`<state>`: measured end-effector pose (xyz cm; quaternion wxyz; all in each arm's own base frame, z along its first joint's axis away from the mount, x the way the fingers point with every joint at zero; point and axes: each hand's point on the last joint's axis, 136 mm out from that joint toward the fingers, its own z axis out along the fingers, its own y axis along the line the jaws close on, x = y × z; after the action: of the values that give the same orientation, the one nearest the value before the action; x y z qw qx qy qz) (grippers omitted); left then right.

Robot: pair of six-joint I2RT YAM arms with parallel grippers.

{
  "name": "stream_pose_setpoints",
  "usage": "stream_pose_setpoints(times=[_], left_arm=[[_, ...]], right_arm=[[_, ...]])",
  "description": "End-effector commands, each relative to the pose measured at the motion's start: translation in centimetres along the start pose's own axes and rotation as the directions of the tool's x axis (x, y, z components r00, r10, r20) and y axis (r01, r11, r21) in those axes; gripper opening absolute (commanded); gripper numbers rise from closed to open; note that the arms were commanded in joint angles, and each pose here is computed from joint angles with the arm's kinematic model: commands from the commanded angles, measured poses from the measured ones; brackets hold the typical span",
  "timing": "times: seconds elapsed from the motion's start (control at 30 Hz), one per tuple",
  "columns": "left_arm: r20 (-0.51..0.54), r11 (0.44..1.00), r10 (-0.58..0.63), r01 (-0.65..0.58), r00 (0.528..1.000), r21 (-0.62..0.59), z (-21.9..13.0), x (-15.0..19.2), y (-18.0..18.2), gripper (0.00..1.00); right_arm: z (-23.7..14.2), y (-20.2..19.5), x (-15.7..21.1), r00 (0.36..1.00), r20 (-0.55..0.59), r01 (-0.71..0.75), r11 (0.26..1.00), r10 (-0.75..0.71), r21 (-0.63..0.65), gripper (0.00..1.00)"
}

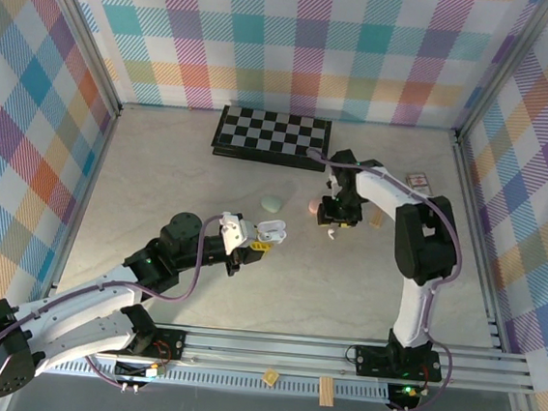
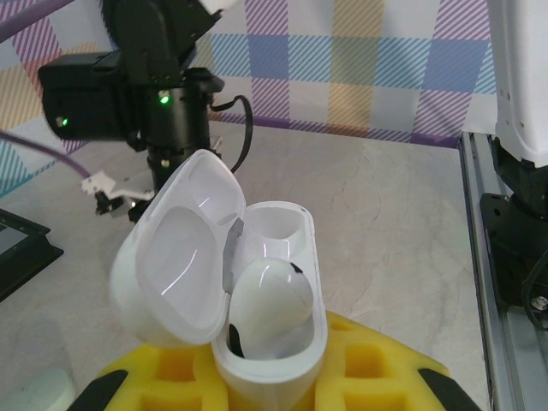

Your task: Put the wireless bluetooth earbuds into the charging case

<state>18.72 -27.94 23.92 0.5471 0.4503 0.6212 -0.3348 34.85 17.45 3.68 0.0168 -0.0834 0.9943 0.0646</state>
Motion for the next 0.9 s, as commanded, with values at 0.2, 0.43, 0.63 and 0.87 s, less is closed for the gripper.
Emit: stream_pose_setpoints(times=[0.2, 0.43, 0.63, 0.87], left_arm=[[0.004, 1.0, 0.011, -0.011, 1.0, 0.0, -0.1, 0.0, 0.0, 0.13], [0.023, 1.0, 0.009, -0.009, 1.0, 0.002, -0.3, -0.6, 0.0, 0.13], [0.012, 1.0, 0.007, -0.007, 1.0, -0.001, -0.3, -0.3, 0.0, 0.13], [0.013, 1.0, 0.005, -0.005, 1.0, -0.003, -0.4, -0.3, 0.0, 0.13]], right_arm=[[0.5, -0.8, 2.1, 0.965, -0.212, 0.203, 0.95, -0.153, 0.236, 0.48], [1.0, -0.7, 1.6, 0.947, -0.257, 0.262, 0.928, -0.194, 0.263, 0.42], [1.4, -0.3, 1.4, 0.942, -0.264, 0.273, 0.93, -0.206, 0.246, 0.36], [1.9, -0.2, 1.9, 0.937, -0.285, 0.27, 0.935, -0.201, 0.23, 0.33]])
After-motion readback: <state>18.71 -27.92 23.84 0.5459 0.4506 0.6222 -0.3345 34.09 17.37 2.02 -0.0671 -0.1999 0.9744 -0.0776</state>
